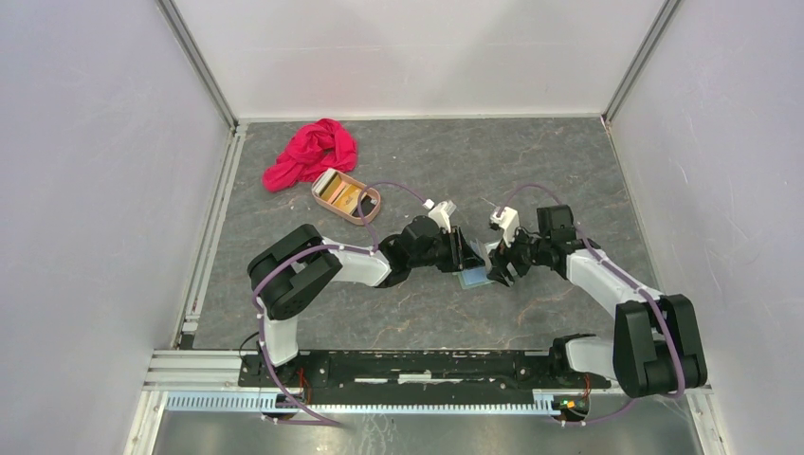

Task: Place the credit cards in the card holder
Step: Turn over the card slot in the card holder.

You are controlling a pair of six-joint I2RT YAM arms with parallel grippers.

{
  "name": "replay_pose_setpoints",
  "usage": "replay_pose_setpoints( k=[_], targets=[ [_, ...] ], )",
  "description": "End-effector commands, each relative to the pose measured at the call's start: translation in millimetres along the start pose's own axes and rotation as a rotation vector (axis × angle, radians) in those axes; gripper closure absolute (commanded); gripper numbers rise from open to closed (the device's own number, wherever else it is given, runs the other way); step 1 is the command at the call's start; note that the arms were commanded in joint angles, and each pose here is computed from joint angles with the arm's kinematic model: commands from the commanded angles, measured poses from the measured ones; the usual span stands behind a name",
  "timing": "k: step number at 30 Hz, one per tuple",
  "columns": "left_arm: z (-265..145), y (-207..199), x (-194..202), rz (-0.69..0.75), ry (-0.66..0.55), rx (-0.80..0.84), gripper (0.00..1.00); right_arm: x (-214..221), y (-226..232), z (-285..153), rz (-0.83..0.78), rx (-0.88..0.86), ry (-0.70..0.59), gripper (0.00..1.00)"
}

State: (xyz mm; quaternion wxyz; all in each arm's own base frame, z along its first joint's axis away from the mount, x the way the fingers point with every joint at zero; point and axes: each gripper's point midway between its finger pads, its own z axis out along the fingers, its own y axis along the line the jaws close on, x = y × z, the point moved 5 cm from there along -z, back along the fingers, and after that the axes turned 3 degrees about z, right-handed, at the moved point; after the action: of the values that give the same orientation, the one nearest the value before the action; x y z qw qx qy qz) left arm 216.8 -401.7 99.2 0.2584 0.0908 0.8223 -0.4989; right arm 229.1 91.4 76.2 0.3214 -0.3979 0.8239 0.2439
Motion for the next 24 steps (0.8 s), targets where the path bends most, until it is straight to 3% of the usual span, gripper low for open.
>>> replay_pose_setpoints(
  k=[1, 17, 24],
  targets=[
    [4, -10, -11, 0.013, -0.026, 0.043, 0.62, -14, -9, -7, -0.017, 0.056, -0.063, 0.20],
    [0, -1, -16, 0.023, -0.031, 0.009, 0.61, -9, -14, -10, 0.029, 0.072, -0.059, 0.24],
    [-21, -9, -45, 0.068, -0.099, -0.006, 0.61, -8, -15, -9, 0.035, 0.071, -0.055, 0.24]
  ],
)
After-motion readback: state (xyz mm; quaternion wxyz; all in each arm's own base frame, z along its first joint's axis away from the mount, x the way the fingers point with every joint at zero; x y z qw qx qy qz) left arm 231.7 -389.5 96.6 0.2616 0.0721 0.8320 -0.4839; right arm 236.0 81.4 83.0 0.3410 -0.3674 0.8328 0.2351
